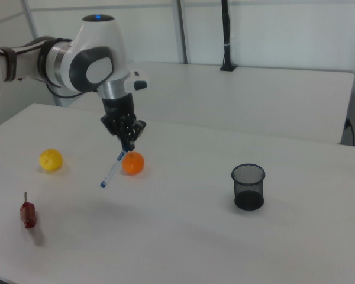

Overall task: Take marker pen
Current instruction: 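Carry the marker toward the orange and lower it to the table, then open the gripper to release the marker beside the orange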

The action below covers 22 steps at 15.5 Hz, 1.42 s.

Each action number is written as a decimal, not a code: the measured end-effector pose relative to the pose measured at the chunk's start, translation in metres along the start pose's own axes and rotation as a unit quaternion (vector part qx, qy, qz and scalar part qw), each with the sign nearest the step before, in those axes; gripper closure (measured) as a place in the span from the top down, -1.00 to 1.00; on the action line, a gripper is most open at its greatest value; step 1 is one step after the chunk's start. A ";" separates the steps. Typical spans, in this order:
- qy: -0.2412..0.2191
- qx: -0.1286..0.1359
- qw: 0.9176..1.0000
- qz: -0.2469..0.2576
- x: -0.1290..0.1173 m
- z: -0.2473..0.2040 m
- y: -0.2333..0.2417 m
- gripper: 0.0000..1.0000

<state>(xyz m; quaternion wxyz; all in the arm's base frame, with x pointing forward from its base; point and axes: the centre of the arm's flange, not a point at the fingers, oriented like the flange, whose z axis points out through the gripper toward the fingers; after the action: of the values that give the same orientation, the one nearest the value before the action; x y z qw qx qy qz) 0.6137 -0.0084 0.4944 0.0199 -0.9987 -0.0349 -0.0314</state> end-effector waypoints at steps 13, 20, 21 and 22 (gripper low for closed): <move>0.009 0.014 1.000 -0.003 0.019 0.141 -0.063 -0.67; 0.011 0.017 1.000 -0.018 0.022 0.164 -0.084 -0.57; 0.010 0.017 1.000 -0.019 0.022 0.165 -0.085 -0.38; 0.009 0.017 1.000 -0.018 0.022 0.166 -0.084 -0.18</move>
<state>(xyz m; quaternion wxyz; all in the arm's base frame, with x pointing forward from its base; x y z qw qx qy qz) 0.6394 0.0843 0.3332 0.0370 -0.9971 -0.0537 -0.0403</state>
